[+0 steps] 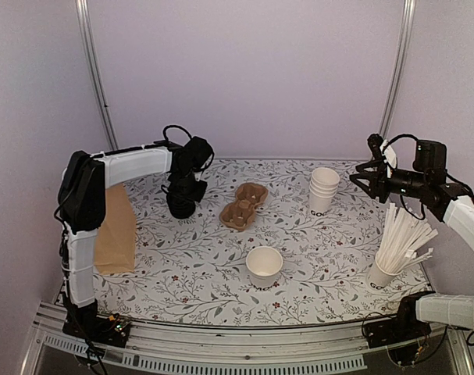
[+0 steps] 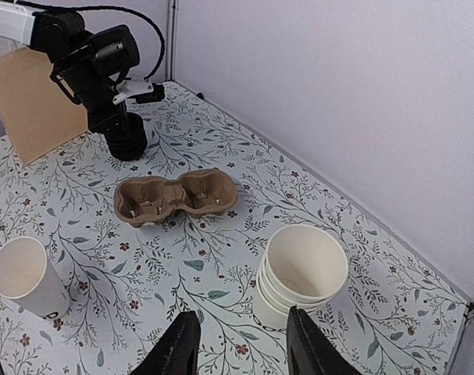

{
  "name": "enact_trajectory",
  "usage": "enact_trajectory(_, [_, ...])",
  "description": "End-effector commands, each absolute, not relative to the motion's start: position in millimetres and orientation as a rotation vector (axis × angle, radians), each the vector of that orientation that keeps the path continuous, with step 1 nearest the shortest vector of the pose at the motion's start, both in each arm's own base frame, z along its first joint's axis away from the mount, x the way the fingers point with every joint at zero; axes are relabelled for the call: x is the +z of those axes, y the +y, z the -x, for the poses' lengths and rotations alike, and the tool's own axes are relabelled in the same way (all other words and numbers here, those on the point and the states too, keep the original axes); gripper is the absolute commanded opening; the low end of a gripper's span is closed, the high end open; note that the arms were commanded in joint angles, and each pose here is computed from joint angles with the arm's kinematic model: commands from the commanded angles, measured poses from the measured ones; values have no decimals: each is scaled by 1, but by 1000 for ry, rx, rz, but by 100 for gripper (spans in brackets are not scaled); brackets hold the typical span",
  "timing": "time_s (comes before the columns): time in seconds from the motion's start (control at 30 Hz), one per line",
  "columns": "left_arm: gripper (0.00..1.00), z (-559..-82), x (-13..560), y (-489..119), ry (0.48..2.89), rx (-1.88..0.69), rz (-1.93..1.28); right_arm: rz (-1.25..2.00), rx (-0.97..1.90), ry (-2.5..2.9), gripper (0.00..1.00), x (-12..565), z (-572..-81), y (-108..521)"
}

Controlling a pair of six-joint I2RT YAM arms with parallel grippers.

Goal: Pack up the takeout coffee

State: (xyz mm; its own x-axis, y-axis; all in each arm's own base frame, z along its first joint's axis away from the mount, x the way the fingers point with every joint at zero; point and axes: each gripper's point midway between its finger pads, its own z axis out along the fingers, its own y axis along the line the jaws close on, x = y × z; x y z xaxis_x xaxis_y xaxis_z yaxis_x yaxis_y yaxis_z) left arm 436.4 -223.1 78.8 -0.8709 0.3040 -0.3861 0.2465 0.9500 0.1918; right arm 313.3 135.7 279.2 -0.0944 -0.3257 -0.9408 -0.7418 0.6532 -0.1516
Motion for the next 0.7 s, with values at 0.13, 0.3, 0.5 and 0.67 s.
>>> enact_trajectory(0.13, [7,-438,112,-221,2653,161,-389,895,445,1675,41,276,-310,137])
enact_trajectory(0.3, [6,-431,154,-233,2585,76,-401,899,453,1680,41,274,-311,138])
enact_trajectory(0.5, [5,-420,185,-255,2526,-58,-439,901,454,1680,41,273,-310,138])
enact_trajectory(0.67, [3,-428,161,-246,2551,-2,-447,904,457,1676,41,274,-309,138])
